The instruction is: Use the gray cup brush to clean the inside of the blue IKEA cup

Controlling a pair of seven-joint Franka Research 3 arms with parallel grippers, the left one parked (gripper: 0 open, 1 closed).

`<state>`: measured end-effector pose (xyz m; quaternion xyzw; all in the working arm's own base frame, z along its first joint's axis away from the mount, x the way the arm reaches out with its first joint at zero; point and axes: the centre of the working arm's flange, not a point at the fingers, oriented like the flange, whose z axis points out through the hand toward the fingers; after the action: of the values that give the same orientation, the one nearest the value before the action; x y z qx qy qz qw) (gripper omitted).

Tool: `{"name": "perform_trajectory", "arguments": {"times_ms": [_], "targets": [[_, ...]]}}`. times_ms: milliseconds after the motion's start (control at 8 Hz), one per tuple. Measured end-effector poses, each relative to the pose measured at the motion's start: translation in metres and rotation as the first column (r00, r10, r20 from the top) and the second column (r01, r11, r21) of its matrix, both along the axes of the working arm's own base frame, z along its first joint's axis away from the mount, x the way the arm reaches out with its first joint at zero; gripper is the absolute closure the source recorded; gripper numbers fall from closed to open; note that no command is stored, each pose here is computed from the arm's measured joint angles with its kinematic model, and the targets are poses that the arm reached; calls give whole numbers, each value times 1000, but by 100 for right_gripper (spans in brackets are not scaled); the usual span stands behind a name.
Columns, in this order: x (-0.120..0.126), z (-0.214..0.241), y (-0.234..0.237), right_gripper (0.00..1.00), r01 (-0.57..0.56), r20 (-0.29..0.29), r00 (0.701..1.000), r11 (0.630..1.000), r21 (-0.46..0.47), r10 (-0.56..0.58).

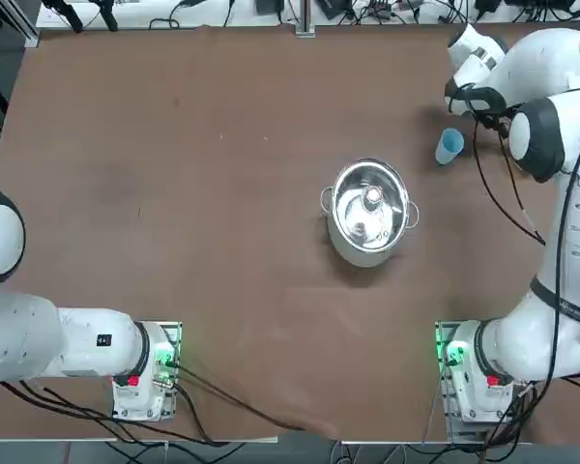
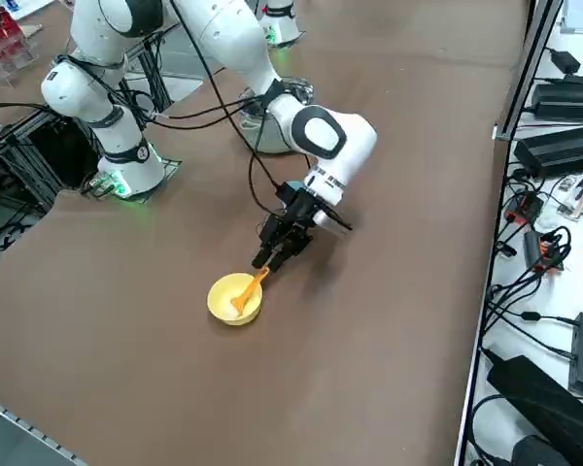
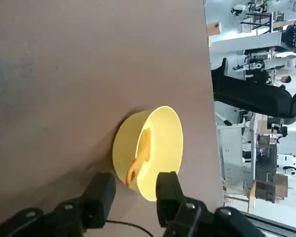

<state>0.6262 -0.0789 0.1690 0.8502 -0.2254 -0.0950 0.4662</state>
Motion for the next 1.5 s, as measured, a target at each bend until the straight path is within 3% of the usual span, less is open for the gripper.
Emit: {"name": "perform_trajectory", "arguments": {"times_ms": [375, 1500], "targets": [[0, -5, 0, 53, 8, 15, 1000, 1000, -5, -8], [0, -10, -11, 58, 11, 33, 999, 1000, -10, -11]]}}
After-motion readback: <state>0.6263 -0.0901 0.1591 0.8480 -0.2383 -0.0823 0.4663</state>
